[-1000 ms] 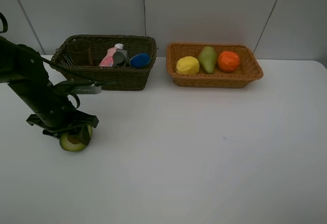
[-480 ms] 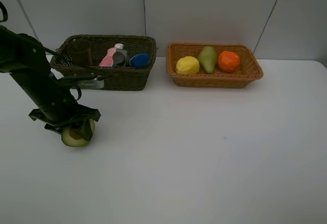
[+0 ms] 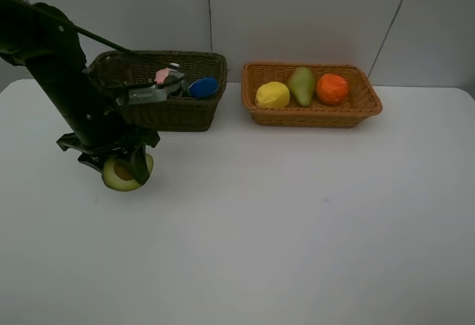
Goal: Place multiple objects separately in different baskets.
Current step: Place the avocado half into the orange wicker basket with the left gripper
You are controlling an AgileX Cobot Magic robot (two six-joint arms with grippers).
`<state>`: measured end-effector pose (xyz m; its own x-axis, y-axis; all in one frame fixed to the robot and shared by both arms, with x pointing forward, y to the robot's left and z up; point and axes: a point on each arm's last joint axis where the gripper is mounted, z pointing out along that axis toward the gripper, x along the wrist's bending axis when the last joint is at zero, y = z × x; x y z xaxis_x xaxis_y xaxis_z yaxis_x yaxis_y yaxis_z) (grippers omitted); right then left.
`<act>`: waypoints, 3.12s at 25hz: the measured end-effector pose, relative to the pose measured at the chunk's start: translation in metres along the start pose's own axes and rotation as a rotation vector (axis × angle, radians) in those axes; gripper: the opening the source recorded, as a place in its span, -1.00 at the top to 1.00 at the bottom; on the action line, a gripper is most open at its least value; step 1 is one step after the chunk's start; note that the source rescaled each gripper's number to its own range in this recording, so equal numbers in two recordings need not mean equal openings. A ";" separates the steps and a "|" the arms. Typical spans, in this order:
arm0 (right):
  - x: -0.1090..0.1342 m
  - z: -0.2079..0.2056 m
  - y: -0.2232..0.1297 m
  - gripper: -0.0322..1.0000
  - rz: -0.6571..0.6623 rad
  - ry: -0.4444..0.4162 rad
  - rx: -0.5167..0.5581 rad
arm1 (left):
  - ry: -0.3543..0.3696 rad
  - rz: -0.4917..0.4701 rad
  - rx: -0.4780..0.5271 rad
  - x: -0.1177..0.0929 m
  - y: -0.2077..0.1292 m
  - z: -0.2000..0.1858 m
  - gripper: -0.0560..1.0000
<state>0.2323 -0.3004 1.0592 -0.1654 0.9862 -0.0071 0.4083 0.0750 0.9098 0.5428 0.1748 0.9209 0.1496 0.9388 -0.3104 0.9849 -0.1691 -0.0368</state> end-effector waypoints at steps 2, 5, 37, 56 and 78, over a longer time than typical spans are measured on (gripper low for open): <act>0.000 0.000 0.000 -1.00 0.000 0.000 0.000 | -0.001 0.039 -0.030 -0.017 0.007 -0.005 -0.26; 0.000 0.000 0.000 -1.00 0.000 0.000 0.000 | 0.011 0.105 -0.084 -0.045 0.017 -0.015 -0.25; 0.000 0.000 0.000 -1.00 0.000 0.000 0.000 | -0.096 0.458 -0.548 -0.194 0.151 -0.011 -0.25; -0.001 0.000 0.000 -1.00 -0.004 -0.007 0.000 | -0.007 0.621 -0.748 -0.199 0.174 0.054 -0.25; -0.001 0.000 0.000 -1.00 -0.004 -0.007 0.000 | 0.025 0.694 -0.775 -0.198 0.176 0.056 -0.25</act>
<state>0.2324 -0.3010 1.0592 -0.1609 0.9869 -0.0137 0.4076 0.0791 0.9097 0.6818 -0.0579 0.9228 0.6977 0.7163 -0.0101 0.4664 -0.4436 0.7653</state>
